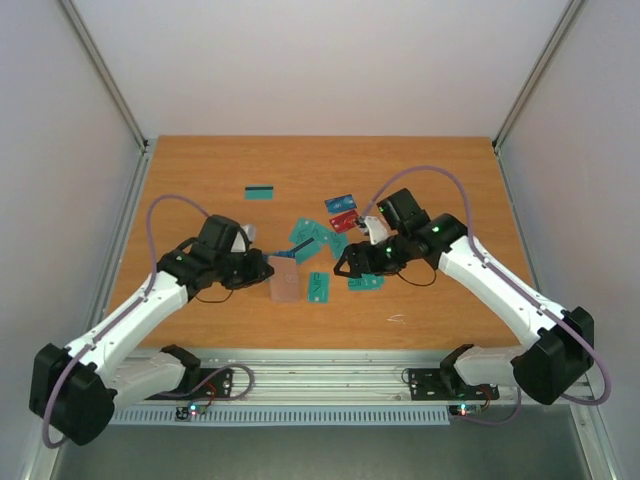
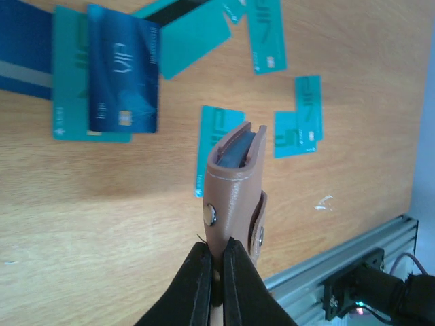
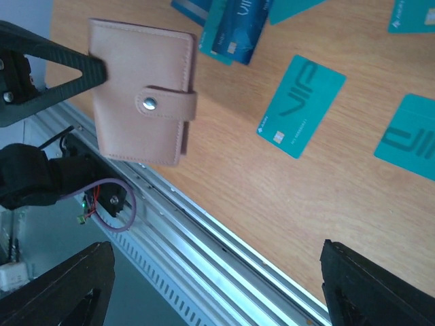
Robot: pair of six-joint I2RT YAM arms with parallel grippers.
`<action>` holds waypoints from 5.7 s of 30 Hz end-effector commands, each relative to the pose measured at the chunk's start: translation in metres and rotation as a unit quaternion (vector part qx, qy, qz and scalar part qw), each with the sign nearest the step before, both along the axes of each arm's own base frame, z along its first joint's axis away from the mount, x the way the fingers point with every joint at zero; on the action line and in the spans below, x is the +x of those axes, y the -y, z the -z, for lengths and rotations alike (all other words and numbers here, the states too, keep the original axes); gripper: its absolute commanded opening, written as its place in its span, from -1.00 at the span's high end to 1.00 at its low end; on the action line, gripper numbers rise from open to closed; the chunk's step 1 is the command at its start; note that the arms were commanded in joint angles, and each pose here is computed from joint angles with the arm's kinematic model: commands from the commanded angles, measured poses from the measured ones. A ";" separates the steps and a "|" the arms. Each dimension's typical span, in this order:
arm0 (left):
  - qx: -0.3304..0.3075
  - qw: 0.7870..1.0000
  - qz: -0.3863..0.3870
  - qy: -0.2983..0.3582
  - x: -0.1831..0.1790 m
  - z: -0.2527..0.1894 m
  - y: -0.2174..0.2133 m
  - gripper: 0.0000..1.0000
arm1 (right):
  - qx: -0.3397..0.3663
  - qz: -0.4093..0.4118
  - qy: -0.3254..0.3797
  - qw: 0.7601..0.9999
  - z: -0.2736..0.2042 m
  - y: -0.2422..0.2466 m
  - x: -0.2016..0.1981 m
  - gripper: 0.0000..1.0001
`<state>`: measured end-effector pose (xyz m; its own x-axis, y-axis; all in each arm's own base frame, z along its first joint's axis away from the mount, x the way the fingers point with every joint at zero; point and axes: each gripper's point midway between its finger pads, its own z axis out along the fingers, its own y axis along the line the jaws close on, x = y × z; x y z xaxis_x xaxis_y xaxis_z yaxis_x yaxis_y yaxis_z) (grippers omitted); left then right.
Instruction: Put the credit cards into the card holder
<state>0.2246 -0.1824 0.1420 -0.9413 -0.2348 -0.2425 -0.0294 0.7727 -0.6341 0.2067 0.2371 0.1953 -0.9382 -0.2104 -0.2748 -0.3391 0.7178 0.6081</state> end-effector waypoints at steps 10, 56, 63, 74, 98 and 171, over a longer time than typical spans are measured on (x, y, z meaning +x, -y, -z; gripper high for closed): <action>0.040 0.998 0.037 0.021 0.010 -0.037 0.066 0.99 | -0.085 0.052 -0.005 0.995 0.005 -0.027 0.013 -0.56; 0.025 0.994 0.088 0.053 0.018 -0.072 0.116 0.99 | -0.214 0.120 0.003 0.969 0.039 0.003 0.041 -0.08; 0.031 0.994 0.093 0.048 0.018 -0.070 0.117 0.99 | -0.123 0.096 0.031 0.987 0.005 -0.013 0.032 -0.13; 0.020 0.994 0.095 0.054 0.016 -0.078 0.117 0.99 | -0.040 0.084 -0.016 0.996 -0.001 -0.040 0.023 -0.15; -0.009 0.993 0.092 0.073 0.014 -0.090 0.119 0.99 | -0.163 0.114 -0.074 0.977 0.066 -0.013 0.029 -0.08; -0.144 0.978 0.116 0.093 0.007 -0.175 0.149 0.99 | 0.186 0.091 -0.093 0.974 -0.014 0.032 0.022 0.42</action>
